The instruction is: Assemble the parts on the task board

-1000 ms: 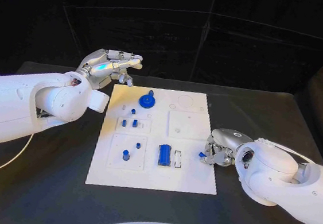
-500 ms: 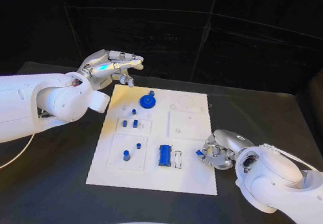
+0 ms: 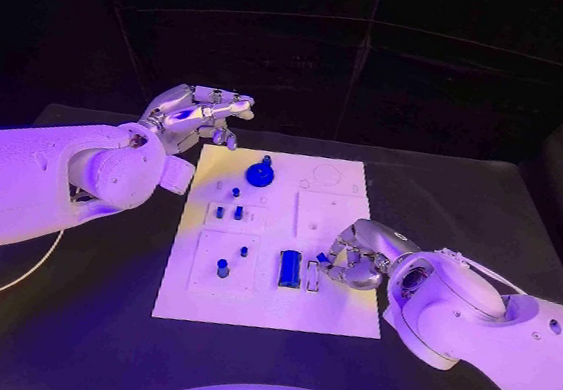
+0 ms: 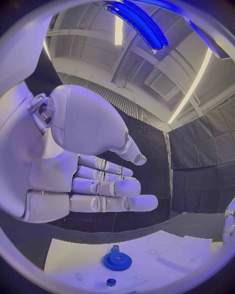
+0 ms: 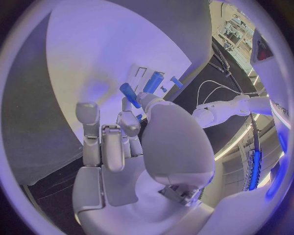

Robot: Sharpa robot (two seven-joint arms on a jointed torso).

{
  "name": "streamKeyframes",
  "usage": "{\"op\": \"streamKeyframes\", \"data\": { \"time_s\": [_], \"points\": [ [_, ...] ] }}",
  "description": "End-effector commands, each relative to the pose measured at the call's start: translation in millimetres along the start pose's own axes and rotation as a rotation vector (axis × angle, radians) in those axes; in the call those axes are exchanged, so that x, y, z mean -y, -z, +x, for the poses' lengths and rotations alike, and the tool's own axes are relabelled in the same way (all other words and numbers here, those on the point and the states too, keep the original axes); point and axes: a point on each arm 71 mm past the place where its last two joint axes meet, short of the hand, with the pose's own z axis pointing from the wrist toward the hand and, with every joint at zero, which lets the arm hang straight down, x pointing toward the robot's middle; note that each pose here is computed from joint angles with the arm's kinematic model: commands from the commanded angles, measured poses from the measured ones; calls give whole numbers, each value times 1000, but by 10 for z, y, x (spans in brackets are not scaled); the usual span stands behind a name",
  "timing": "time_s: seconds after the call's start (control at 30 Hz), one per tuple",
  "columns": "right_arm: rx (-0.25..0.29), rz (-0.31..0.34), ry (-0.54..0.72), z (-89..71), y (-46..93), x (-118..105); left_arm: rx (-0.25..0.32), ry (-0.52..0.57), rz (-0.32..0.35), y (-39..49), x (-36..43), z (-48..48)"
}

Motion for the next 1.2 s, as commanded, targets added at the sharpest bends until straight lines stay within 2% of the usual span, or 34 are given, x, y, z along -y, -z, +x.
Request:
{"op": "streamKeyframes", "data": {
  "time_s": [0.03, 0.5, 0.67, 1.2],
  "points": [
    [-40, 21, -39, 41, -30, -19, -14, 8, 1, 2, 8, 13],
    [-134, 49, -20, 154, -103, -72, -10, 7, 3, 14, 14, 2],
    [-153, 61, -2, 166, -112, -53, -10, 7, 4, 15, 15, 0],
    [-127, 78, 31, 141, -114, -23, -9, 6, 3, 15, 15, -4]
  ]
}}
